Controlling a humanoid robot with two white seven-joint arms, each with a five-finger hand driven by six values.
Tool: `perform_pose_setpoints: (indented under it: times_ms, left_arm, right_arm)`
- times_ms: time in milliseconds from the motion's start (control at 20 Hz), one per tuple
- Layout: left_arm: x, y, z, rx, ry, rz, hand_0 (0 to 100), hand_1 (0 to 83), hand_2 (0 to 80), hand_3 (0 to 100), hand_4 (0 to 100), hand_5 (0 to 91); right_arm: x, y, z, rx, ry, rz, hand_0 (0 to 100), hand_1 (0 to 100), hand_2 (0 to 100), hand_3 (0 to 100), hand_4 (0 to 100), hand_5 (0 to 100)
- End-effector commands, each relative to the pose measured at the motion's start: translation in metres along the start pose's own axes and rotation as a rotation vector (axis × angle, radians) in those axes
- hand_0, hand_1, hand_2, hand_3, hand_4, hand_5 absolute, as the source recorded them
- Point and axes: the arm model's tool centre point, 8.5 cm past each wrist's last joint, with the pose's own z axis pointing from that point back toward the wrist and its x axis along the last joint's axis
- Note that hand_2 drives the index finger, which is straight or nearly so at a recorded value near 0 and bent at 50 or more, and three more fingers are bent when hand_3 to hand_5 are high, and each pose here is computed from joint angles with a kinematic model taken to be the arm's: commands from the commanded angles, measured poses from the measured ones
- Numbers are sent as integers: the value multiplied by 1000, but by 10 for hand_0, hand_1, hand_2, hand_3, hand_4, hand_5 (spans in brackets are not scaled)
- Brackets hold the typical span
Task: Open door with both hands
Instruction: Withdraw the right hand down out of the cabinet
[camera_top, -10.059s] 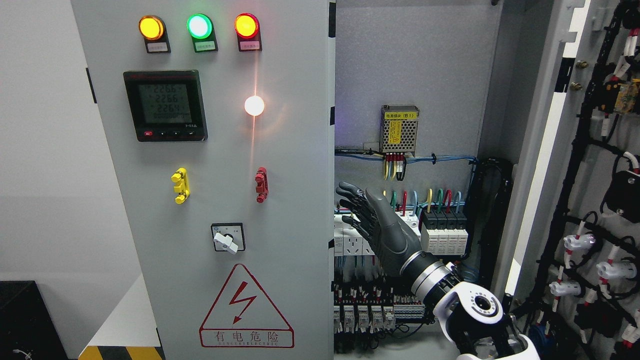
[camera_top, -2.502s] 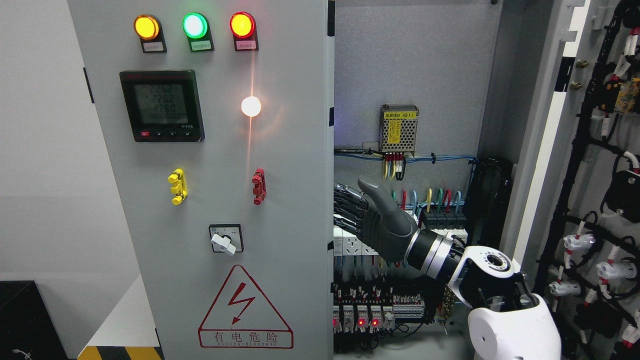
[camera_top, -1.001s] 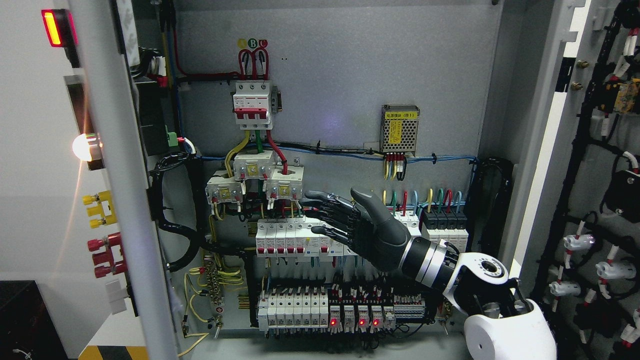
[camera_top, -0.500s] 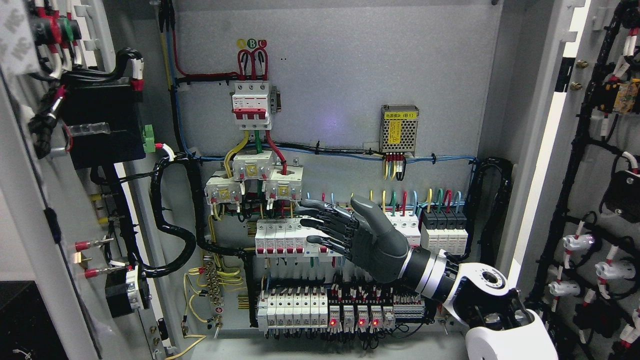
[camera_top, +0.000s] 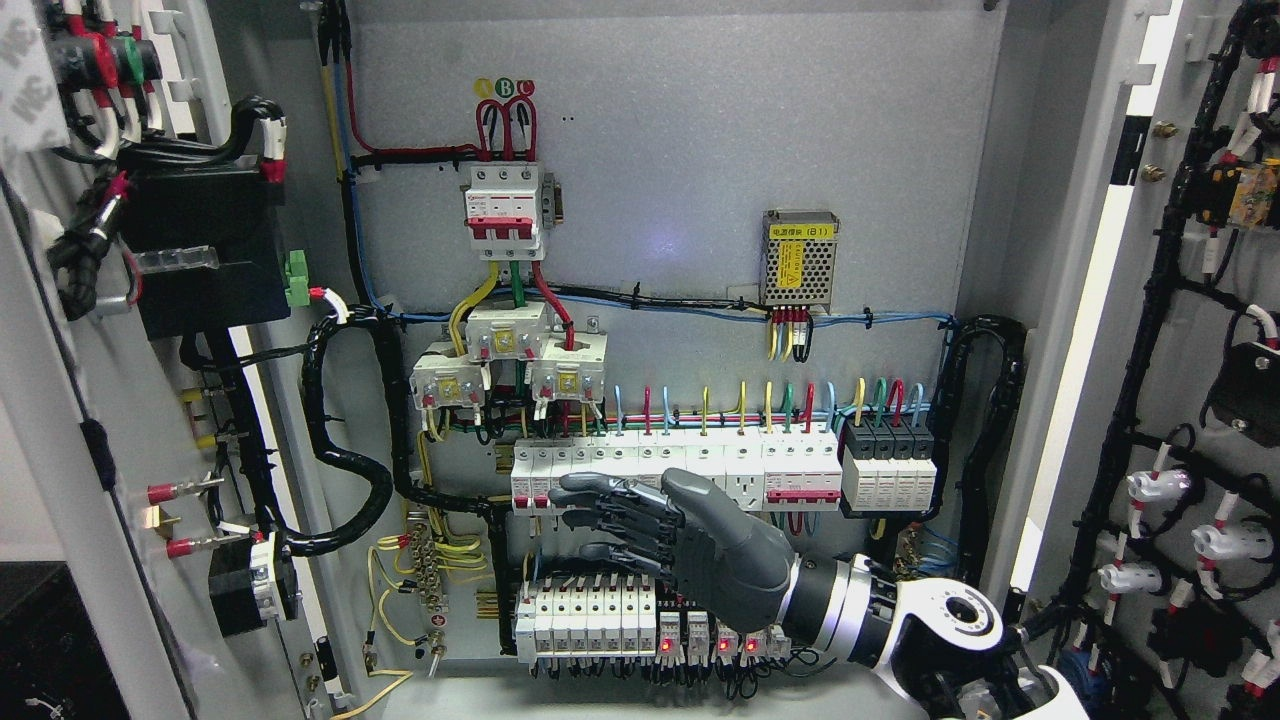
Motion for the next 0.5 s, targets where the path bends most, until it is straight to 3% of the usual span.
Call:
perform_pose_setpoints:
  times_ms: [0, 450]
  left_arm:
    - [18, -1, -1, -3, -32, -23, 0, 0, 0, 0, 0, 0]
    - [18, -1, -1, -3, -32, -23, 0, 0, 0, 0, 0, 0]
  right_arm:
    - [-22, 61, -17, 153, 41, 11, 191, 0, 0, 0, 0, 0]
    - [-53, 116, -27, 269, 63, -31, 191, 0, 0, 0, 0, 0]
